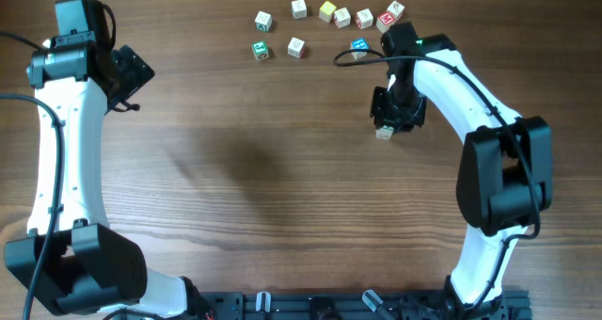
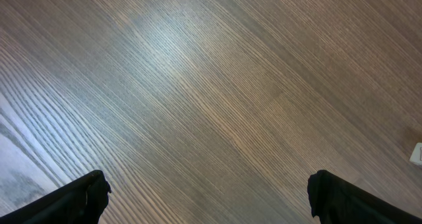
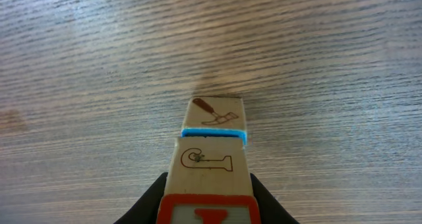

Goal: Form a tower

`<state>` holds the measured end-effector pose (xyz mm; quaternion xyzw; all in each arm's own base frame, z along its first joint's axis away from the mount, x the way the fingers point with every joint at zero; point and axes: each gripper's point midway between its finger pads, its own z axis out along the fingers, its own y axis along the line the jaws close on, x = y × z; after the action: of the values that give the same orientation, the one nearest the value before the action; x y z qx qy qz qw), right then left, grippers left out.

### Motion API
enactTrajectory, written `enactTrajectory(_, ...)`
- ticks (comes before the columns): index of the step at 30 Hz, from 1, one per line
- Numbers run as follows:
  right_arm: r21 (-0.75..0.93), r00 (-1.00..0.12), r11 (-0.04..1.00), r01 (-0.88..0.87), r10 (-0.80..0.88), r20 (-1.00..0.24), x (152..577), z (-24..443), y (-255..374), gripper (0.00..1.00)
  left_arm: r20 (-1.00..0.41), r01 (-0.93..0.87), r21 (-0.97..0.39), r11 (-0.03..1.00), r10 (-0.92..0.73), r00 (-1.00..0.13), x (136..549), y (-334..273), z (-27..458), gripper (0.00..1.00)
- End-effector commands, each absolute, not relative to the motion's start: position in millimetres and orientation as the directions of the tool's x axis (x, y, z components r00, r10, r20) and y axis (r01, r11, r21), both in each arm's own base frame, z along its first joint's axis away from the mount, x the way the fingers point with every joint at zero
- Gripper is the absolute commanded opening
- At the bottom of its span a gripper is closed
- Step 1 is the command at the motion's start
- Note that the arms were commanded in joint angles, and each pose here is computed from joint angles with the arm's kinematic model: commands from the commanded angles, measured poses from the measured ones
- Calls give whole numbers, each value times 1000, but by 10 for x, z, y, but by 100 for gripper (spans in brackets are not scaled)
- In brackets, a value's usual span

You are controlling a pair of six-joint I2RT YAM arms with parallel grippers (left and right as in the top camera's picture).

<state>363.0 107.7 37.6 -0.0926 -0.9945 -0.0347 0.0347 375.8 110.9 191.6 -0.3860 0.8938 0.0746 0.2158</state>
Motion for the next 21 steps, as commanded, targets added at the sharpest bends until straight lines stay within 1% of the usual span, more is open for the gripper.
enactTrajectory(1,37,-982,985,168,164,97,3585,273,1073,15,-432,-735,-33,677,-673,-601,3752,1119,1865,100)
enactTrajectory(2,31,-982,985,168,164,94,3588,273,1061,17,-431,-735,-34,678,-673,-601,3752,1118,1865,100)
enactTrajectory(7,15,-983,986,167,166,81,3609,271,1031,14,-432,-735,-33,677,-673,-601,3752,1119,1865,100)
enactTrajectory(10,16,-983,986,167,166,79,3614,269,1033,14,-431,-735,-34,678,-673,-601,3752,1118,1865,100)
enactTrajectory(16,18,-983,986,167,165,77,3620,270,1036,18,-431,-735,-34,678,-673,-601,3752,1118,1865,100)
enactTrajectory(17,18,-983,986,167,165,78,3619,268,1036,20,-431,-735,-34,678,-673,-601,3752,1118,1865,100)
enactTrajectory(18,18,-983,986,167,165,78,3618,269,1036,29,-431,-735,-34,678,-673,-601,3752,1118,1865,100)
enactTrajectory(21,18,-983,986,167,165,77,3620,268,1037,37,-431,-735,-34,678,-673,-601,3752,1118,1865,100)
